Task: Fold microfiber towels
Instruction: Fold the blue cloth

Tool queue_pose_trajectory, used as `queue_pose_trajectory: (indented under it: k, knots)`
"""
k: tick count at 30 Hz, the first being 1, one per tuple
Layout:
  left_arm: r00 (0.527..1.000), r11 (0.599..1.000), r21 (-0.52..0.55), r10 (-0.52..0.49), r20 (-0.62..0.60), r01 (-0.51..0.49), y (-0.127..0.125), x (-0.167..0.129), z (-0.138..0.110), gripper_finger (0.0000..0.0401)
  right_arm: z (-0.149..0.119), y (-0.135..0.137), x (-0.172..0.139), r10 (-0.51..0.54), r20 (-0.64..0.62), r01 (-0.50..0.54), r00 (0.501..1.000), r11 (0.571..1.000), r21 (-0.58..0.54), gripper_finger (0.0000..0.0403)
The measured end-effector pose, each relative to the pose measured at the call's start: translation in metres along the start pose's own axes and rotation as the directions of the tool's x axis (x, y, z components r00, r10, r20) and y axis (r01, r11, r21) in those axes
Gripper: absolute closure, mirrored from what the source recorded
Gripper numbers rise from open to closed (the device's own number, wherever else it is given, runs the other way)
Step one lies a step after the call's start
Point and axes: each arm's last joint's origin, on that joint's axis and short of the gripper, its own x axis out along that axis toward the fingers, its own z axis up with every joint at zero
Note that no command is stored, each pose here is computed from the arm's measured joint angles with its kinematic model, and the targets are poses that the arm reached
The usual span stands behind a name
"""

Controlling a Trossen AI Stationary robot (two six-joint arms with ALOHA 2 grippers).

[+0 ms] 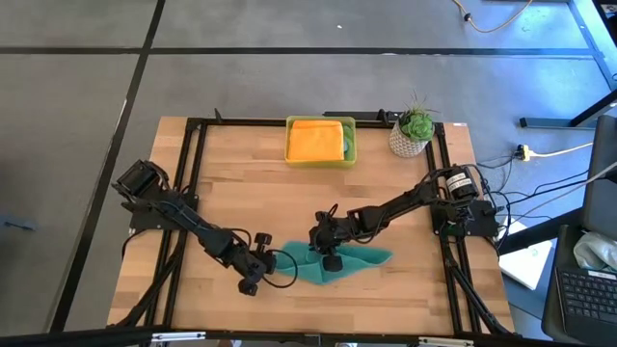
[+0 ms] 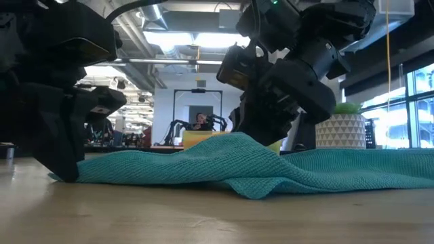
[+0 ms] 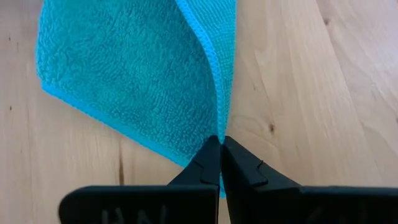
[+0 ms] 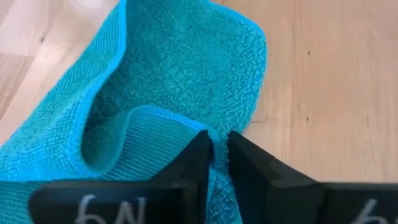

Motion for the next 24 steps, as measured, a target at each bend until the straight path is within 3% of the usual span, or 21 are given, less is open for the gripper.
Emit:
queue_pose_trajectory:
  k: [14,24]
  knots:
    - [1.0,1.0,-0.007,-0.016,0.025,0.016,-0.005,0.0,0.0,0.0401,0.001,0.0,-0.001,0.003,0.0,-0.003,1.0,1.0,-0.02,0.0353]
    - [0.999,0.999,-0.022,-0.024,0.028,0.025,-0.008,-0.001,-0.001,0.0401,0.027,0.003,-0.005,-0.009,-0.022,0.008,1.0,0.999,-0.051,0.0287]
